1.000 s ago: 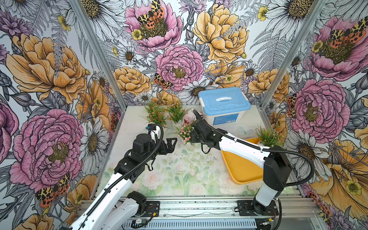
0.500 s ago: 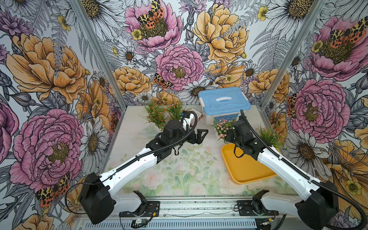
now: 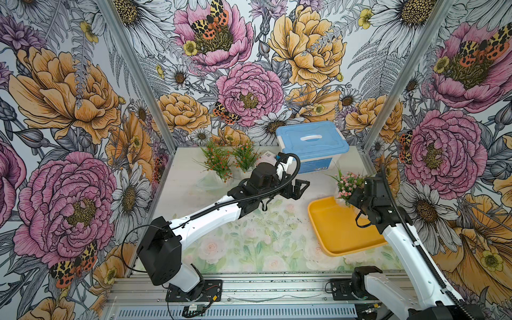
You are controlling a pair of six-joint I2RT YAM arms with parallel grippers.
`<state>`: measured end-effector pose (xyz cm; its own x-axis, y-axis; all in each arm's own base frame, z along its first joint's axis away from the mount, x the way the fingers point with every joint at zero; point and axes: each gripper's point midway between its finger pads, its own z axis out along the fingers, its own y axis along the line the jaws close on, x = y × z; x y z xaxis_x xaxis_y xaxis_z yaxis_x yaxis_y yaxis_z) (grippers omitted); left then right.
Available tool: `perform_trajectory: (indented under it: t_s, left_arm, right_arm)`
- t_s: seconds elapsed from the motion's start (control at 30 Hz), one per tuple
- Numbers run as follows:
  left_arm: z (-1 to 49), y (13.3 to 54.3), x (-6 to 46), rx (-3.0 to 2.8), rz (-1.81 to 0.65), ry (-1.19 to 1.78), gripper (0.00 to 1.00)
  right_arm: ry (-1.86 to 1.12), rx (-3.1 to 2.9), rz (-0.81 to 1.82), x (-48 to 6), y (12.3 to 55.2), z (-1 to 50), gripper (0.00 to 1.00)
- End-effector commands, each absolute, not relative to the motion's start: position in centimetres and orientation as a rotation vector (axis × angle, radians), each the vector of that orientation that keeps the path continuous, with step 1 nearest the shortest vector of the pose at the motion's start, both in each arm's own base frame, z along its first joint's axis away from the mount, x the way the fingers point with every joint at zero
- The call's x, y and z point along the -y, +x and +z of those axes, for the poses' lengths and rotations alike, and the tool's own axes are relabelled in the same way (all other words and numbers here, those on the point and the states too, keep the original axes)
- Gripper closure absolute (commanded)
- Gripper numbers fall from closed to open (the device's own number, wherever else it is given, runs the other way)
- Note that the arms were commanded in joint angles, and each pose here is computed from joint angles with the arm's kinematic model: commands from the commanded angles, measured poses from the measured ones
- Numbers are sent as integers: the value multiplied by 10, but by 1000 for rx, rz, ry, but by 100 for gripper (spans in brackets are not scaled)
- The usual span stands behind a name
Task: Put the potted gypsophila into the storage box
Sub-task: Place the baby's breath potted plant at the storage box.
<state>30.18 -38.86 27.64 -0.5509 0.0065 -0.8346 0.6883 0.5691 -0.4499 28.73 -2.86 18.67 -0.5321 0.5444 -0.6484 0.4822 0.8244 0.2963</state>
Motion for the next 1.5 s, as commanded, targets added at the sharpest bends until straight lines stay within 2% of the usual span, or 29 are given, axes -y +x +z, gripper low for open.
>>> perform_trajectory:
  t_s: [0.0,0.47,1.27,1.47]
  left_arm:
    - [293,304,399,-1897,-1040,573,1]
    - [290,313,404,-1912,-1022,546,1]
    - [286,319,399,-1986,-948,447,1]
    - [283,315,395,-2011,-917,399,1]
  right_arm:
    - [754,-2210,190,29,290,187,100]
    - [803,-2356,128,34,290,130,100]
    - [858,-2360,190,56,310,102,100]
    - [854,-2329,233,54,311,112,74]
